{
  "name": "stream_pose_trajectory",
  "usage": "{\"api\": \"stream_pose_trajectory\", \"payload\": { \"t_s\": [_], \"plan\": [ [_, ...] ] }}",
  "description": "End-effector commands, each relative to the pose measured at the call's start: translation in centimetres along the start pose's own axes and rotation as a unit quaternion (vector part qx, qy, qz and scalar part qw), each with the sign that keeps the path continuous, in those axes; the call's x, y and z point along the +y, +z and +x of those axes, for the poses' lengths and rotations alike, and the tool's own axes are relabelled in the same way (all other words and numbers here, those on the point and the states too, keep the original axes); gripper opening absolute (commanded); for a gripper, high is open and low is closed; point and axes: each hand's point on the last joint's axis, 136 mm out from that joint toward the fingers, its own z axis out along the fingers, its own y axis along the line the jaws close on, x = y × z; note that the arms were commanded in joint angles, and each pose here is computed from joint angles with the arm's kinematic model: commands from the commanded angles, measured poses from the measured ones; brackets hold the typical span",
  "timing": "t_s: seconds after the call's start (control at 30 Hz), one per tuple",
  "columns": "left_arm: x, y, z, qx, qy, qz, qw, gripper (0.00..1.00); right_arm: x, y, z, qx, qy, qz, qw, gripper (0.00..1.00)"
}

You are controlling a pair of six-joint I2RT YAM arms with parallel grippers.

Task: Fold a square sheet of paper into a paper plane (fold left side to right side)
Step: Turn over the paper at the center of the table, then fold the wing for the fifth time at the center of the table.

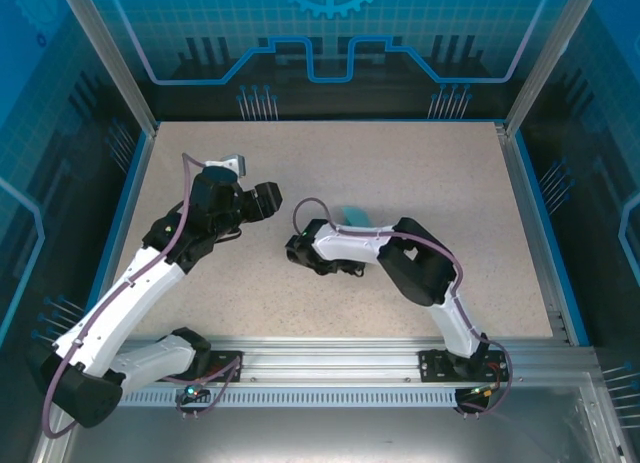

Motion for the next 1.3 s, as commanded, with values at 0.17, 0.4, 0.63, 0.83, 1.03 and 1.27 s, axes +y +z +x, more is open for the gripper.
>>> {"api": "stream_pose_trajectory", "payload": {
  "t_s": [0.17,0.4,0.63,0.83,1.03,1.27],
  "plan": [
    [0.3,1.8,1.9,0.040,-0.006,-0.002,0.999,0.80,2.6,-6.8,0.5,-0.101,0.024,-0.200,0.974,0.80],
    [-2.7,5.9,5.9,0.125,-0.054,0.092,0.986,0.82,-1.4,-9.8,3.4,-0.197,0.152,-0.387,0.888,0.96],
    [-6.7,11.0,11.9,0.221,-0.086,0.156,0.959,0.82,-6.0,-7.1,4.9,-0.242,0.316,-0.537,0.743,0.97],
    [-8.3,16.2,16.1,0.283,-0.099,0.154,0.941,0.78,-6.4,-3.6,5.1,-0.230,0.404,-0.614,0.638,0.87],
    [-8.4,19.6,17.9,0.308,-0.100,0.148,0.934,0.74,-4.6,-0.5,5.8,-0.201,0.438,-0.636,0.602,0.80],
    [-8.3,21.8,19.1,0.326,-0.088,0.144,0.930,0.56,-3.8,0.9,5.6,-0.199,0.445,-0.643,0.591,0.74]
  ]
}}
